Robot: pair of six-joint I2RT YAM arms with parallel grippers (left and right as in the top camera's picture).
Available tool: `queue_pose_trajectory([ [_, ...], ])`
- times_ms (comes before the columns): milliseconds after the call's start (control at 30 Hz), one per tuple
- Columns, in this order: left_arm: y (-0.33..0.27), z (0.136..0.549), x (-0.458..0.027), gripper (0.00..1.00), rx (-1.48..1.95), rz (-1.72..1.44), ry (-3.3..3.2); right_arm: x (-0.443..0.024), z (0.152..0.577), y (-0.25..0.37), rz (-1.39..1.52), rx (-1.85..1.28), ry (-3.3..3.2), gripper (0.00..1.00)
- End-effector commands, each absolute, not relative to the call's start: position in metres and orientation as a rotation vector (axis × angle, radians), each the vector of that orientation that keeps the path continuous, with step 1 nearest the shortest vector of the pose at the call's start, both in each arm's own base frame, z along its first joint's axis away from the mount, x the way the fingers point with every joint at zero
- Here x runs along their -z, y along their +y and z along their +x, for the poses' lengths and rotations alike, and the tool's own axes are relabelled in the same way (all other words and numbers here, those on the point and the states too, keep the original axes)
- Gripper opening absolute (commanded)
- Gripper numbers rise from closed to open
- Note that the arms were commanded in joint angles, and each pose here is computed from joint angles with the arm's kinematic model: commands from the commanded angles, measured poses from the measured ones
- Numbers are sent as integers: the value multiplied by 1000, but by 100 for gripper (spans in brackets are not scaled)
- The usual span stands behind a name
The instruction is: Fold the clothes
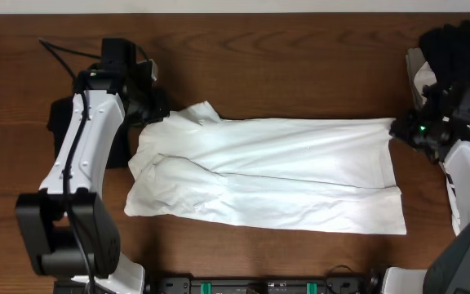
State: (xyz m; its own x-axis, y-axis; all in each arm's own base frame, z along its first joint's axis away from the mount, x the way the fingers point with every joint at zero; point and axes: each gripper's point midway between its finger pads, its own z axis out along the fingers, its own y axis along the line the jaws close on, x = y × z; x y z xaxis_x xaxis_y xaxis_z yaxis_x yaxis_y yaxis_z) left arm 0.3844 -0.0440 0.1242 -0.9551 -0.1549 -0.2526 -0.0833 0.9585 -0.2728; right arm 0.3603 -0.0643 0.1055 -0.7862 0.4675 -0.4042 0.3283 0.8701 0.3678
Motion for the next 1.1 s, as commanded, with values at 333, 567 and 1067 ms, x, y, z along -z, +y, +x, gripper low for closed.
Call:
queue_pose_trajectory([
  [333, -28, 323, -134, 6, 233, -229, 3014, -102, 308, -77, 673, -315, 2698, 1],
  [567, -4, 298, -131, 6, 14, -333, 3106, -91, 277, -97, 753, -91, 2815, 1],
  [1067, -4, 261, -133, 6, -13, -392, 3249, -84, 240, -103, 806, 60, 2948, 1],
])
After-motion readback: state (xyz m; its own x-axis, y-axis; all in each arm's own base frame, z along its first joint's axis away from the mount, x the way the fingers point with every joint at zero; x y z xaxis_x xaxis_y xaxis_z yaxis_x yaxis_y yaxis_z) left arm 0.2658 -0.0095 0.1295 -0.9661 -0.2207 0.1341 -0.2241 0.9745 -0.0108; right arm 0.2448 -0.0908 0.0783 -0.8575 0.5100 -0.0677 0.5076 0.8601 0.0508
